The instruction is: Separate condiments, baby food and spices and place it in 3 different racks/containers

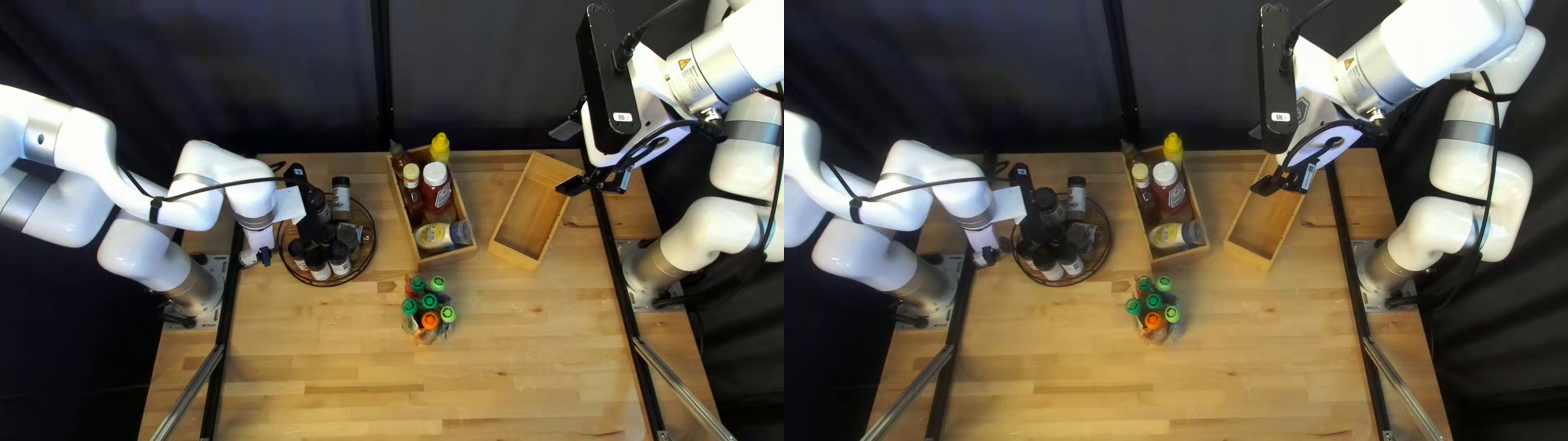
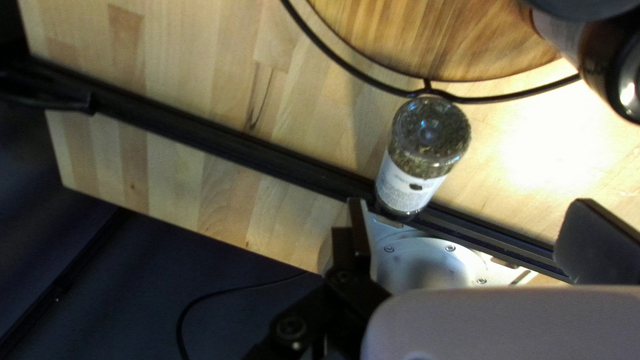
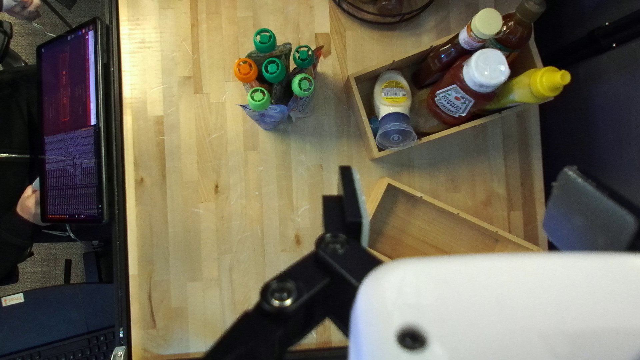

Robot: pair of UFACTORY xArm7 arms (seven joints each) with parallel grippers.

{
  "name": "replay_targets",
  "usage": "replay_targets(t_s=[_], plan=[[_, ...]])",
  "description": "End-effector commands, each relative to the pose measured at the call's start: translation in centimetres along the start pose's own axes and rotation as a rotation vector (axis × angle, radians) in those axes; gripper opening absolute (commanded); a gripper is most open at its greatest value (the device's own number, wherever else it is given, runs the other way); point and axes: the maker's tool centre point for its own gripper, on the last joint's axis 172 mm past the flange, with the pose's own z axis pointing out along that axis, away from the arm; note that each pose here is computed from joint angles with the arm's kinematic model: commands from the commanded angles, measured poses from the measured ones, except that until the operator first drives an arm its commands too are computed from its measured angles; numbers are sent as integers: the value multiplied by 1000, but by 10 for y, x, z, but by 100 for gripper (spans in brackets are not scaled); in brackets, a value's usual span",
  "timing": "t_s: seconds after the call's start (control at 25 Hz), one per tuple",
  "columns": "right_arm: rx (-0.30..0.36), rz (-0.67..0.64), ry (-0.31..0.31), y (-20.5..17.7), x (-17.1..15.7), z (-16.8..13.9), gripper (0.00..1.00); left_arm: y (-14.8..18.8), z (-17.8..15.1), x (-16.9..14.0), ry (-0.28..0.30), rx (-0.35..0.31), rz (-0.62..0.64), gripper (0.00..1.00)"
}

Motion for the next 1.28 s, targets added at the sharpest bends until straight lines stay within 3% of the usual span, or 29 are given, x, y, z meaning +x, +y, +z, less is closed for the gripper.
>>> replay_targets(t_s=[0.04,0.48,0.84,0.88,0.92,1.0,1.12,1.28], plan=[[0,0,0,0,0,0,100,-1,10,-1,39,-11,15,100],[0,0,0,0,0,0,100,-1,31,1,85,-20,47,100],[0,0,0,0,0,0,100,-3,48,4,87,-23,42,98],[0,0,0,0,0,0,100,-3,49,5,86,-24,41,84],[0,0,0,0,0,0,100,-3,50,5,85,-24,41,63],[0,0,0,0,0,0,100,-3,49,4,85,-24,41,10],[0,0,0,0,0,0,100,-2,47,5,84,-21,42,2],[0,0,0,0,0,0,100,-1,25,7,89,-9,45,0]])
